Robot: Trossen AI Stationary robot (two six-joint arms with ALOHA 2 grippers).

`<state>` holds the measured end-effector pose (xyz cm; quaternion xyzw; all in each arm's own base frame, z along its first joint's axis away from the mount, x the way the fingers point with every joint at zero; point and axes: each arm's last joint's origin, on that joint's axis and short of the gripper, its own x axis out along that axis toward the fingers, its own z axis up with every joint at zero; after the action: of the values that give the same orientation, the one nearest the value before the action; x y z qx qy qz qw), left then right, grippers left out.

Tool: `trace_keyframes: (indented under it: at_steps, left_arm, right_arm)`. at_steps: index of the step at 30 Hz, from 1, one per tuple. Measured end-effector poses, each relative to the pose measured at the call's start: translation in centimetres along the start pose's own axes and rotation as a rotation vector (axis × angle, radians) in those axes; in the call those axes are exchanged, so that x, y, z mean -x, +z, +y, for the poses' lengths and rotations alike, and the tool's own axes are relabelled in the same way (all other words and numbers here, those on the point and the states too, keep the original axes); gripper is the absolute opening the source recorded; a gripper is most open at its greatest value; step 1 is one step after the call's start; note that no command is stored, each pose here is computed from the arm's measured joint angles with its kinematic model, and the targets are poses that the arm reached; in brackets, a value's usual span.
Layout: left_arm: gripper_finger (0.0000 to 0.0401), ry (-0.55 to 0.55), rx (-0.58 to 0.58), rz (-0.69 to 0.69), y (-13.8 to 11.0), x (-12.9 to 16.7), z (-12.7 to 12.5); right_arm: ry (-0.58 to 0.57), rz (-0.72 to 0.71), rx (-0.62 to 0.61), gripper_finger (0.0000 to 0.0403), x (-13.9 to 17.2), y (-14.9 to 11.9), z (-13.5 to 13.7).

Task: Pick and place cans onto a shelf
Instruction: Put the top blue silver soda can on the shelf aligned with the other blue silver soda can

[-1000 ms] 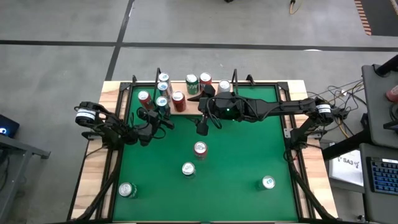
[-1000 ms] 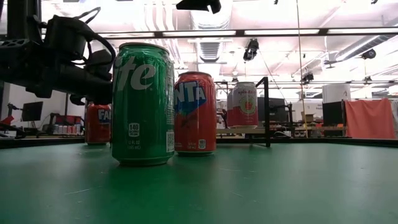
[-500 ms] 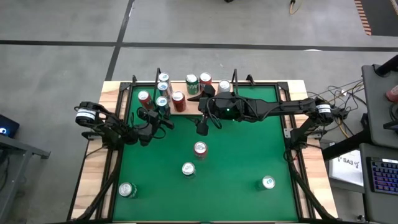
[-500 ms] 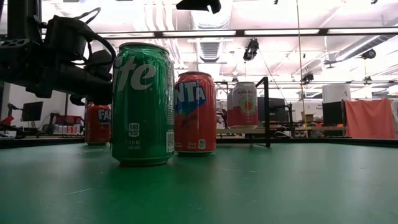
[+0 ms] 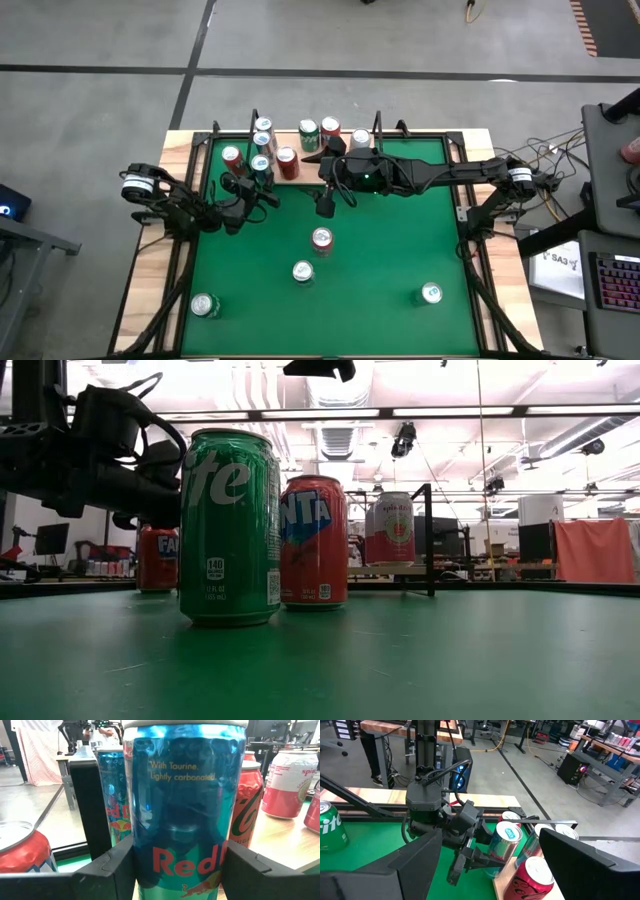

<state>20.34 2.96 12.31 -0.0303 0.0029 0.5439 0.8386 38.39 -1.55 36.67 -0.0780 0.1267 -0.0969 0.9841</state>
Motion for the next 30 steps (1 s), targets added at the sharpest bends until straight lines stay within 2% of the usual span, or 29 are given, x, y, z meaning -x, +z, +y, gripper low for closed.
trace_keyframes:
  at_steps: [30]
  left_arm:
    - [0.0202,0.017,-0.046,0.0,0.1,-0.4,-0.08]
  right_arm:
    - [0.001,0.007,0.005,0.0327,-0.06,-0.24,0.05]
